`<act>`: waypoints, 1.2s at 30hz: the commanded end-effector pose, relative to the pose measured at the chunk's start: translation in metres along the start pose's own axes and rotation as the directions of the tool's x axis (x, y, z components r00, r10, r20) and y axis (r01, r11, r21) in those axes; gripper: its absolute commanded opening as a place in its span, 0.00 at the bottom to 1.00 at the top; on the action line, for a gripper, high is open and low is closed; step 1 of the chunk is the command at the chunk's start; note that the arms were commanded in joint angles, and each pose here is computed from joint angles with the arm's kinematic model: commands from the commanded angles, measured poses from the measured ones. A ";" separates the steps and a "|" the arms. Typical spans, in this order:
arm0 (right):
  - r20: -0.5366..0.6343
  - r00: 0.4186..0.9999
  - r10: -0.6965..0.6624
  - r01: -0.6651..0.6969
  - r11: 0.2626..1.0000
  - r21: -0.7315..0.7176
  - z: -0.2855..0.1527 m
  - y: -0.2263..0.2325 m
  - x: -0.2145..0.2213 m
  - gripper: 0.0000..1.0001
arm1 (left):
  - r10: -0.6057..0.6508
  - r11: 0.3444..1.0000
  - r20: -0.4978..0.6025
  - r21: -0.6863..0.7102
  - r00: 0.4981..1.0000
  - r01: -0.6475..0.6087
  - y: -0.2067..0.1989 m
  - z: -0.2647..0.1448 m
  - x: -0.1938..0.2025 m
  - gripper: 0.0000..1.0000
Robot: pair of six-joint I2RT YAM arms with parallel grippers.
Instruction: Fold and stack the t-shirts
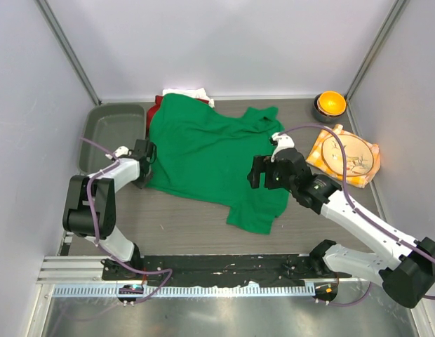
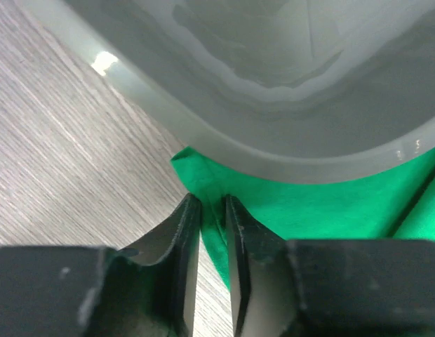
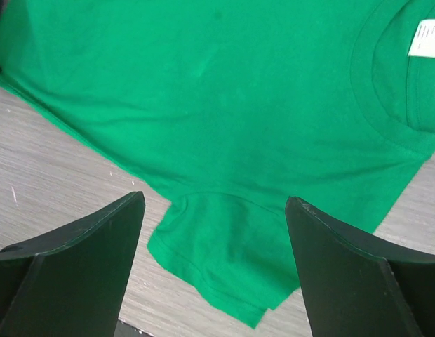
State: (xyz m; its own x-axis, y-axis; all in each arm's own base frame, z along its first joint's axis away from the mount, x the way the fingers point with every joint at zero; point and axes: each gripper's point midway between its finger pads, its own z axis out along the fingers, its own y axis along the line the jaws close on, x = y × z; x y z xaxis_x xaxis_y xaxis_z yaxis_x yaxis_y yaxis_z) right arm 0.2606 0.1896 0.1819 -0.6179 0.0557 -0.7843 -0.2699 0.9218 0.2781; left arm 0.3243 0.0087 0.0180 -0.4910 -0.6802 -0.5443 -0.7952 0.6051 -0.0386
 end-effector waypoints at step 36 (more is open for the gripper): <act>-0.405 0.855 0.323 -0.235 0.939 0.251 -0.022 -0.039 0.202 0.58 | -0.037 0.980 0.098 0.199 0.995 0.017 0.051 -0.066 0.010 0.00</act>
State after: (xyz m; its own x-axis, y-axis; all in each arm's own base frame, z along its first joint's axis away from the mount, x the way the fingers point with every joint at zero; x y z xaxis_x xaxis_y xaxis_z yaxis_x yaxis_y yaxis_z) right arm 0.1117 0.1480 0.0211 -0.9445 0.1384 -0.2981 0.0509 0.9576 0.2836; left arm 0.2622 -0.0016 0.0622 -0.4162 -0.6897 -0.5925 -0.7189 0.6485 -0.2500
